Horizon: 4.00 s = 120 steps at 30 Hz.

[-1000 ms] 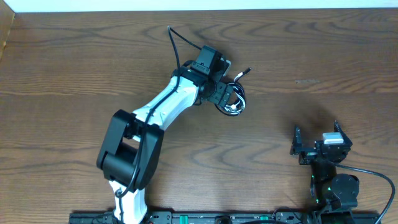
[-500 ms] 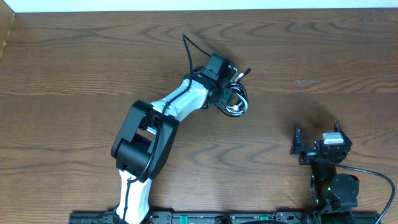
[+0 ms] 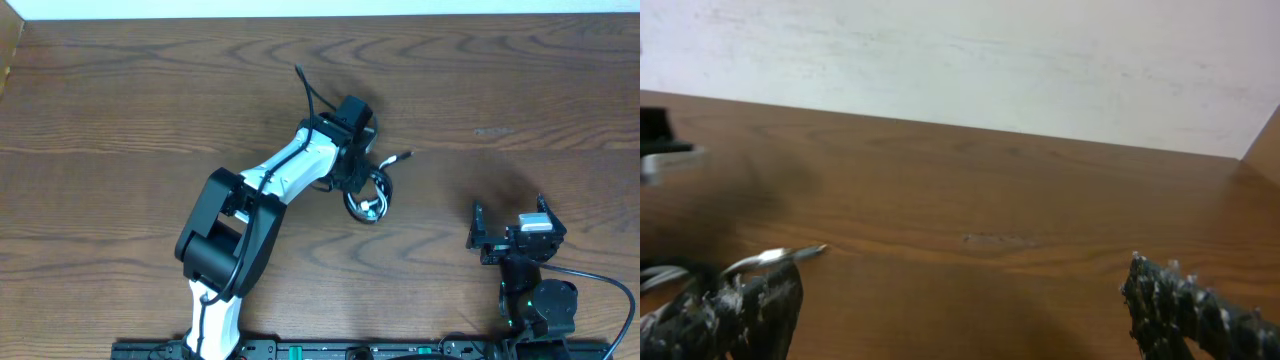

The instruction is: Untangle cables

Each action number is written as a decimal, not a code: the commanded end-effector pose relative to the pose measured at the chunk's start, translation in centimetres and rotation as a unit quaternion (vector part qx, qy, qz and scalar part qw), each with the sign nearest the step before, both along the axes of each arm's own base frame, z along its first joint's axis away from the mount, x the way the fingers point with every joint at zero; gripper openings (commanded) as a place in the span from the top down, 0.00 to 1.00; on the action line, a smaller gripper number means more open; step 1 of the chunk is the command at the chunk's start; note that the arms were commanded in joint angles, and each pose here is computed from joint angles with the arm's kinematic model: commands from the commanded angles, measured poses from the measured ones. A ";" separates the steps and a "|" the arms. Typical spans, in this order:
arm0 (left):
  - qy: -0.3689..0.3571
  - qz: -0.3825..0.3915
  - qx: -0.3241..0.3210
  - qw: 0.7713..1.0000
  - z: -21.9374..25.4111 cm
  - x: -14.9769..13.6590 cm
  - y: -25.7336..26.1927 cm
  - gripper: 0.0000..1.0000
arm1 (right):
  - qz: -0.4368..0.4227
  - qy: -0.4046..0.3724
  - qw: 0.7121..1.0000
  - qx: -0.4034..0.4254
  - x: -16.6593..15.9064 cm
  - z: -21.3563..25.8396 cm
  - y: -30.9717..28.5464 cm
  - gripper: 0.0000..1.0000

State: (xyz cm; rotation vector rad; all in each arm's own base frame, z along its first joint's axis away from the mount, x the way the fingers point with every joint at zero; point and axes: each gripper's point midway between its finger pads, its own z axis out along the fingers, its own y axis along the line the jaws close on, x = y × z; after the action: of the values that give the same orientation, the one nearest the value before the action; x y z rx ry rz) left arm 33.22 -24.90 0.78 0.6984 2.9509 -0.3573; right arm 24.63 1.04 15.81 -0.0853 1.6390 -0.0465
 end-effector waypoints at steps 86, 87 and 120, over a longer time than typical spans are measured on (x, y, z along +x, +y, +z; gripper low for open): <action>0.144 -0.117 -0.358 0.915 16.0 -9.9 -10.1 0.92 | 0.176 0.421 0.864 0.214 -1.4 -2.4 9.1 0.48; 0.145 -0.117 -0.360 0.914 16.0 -9.9 -10.1 0.92 | 0.177 0.419 0.865 0.213 -1.3 -2.4 9.1 0.48; 0.001 -0.041 -0.127 0.991 9.7 -4.4 -4.6 0.52 | 0.021 0.420 0.888 0.187 -0.3 -4.1 4.2 0.96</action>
State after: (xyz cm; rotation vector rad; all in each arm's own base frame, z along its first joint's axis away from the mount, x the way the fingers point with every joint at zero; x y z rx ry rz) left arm 28.06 -30.27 9.80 0.8024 2.8364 -0.8041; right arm 23.96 5.90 11.08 0.1508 2.4955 0.4313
